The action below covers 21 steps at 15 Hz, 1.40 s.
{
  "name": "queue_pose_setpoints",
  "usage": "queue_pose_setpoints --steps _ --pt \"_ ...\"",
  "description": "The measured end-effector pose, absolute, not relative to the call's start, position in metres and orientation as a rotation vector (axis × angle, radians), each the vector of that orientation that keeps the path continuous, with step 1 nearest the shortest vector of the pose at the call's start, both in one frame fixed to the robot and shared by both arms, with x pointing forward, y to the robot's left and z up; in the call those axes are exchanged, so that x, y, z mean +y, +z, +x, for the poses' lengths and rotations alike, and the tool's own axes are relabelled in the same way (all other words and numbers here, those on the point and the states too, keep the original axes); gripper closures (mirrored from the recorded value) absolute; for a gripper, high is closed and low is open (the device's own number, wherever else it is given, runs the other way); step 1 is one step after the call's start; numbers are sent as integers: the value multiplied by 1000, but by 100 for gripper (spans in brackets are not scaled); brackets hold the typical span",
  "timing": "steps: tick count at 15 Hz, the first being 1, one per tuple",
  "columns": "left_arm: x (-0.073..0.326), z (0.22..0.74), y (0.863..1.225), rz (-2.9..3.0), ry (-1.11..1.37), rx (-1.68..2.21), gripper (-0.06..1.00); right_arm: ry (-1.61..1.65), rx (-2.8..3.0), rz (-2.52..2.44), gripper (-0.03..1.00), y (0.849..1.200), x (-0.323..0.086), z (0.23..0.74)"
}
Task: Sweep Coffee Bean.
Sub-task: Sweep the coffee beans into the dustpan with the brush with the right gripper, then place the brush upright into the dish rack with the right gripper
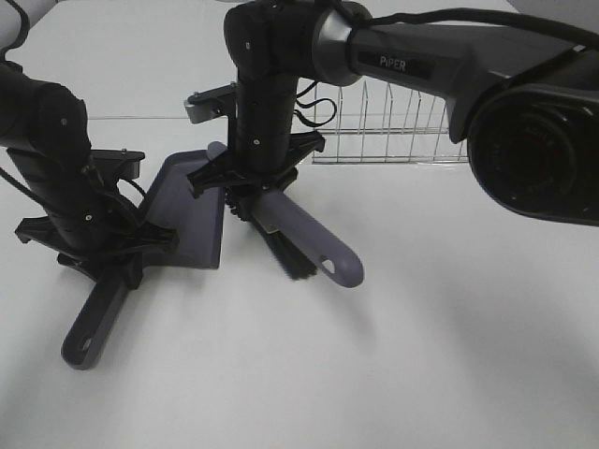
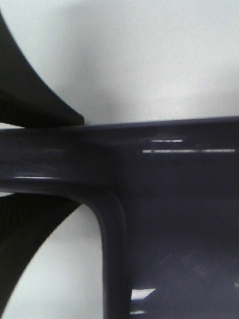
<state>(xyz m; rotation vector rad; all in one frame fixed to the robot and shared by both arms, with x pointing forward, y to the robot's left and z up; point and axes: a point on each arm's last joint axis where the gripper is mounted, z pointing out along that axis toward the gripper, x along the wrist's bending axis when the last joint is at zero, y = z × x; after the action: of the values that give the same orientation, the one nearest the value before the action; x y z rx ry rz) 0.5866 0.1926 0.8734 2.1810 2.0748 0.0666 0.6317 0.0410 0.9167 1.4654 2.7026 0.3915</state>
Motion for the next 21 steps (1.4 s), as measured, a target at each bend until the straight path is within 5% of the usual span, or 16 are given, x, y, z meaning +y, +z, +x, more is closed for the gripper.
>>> queue_pose_setpoints --steps 5,11,17,21 --pt "193 587 873 2182 66 2075 58 631 2714 1528 62 949 60 635" --pt "193 587 873 2181 65 2076 58 593 2451 1329 62 1023 37 652" --pt "193 587 873 2181 65 2076 58 723 2181 1451 62 1115 -55 677" --pt "193 587 873 2181 65 2076 58 639 2098 1587 62 1135 -124 674"
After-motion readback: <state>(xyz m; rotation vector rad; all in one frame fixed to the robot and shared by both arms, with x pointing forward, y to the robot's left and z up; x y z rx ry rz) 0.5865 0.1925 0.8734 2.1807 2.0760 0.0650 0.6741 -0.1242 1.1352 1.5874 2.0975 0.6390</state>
